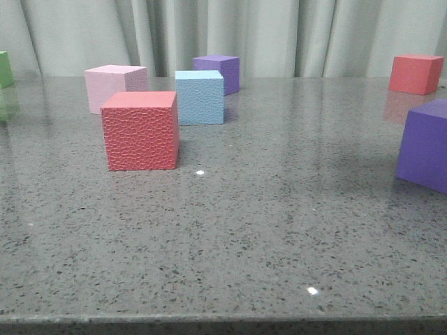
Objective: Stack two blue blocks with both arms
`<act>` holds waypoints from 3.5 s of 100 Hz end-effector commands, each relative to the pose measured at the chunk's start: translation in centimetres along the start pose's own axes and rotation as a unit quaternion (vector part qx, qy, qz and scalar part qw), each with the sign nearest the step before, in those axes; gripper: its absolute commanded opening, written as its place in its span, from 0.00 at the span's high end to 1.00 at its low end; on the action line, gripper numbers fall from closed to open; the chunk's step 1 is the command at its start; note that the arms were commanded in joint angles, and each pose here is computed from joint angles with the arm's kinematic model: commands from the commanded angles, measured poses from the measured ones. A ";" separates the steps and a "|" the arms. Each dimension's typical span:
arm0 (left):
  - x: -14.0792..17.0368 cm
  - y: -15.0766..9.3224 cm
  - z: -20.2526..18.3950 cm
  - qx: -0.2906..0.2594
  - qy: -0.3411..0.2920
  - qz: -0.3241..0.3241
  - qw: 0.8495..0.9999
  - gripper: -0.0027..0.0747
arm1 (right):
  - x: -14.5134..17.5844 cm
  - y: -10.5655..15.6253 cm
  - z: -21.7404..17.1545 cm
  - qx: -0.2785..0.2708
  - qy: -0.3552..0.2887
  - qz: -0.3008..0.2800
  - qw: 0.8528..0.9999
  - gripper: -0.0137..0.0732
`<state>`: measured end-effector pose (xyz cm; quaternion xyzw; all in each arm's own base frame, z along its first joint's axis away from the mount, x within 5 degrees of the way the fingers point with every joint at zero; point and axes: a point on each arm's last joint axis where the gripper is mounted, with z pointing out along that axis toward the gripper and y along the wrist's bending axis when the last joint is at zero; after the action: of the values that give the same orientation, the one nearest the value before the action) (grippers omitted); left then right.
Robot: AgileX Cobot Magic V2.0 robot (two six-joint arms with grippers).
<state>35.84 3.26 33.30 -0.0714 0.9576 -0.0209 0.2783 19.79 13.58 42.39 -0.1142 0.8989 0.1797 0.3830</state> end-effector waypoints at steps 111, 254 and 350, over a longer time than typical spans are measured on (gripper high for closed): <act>-1.1 0.4 2.1 -0.012 -0.014 -0.023 1.000 0.39 | -0.9 0.2 -1.6 -0.017 -0.053 -0.006 0.998 0.36; -2.0 -22.9 -6.7 0.188 -0.060 -0.024 0.980 0.55 | 1.5 -2.8 -8.6 0.068 -0.123 -0.059 0.988 0.36; -1.2 -26.0 -3.5 0.189 -0.031 -0.041 0.981 0.48 | 2.7 -3.8 -10.0 0.095 -0.122 -0.071 0.985 0.36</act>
<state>39.28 -22.44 35.14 -0.0609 0.9483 -0.1716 0.2600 12.85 6.19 44.70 -0.1131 0.8713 0.0815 0.4704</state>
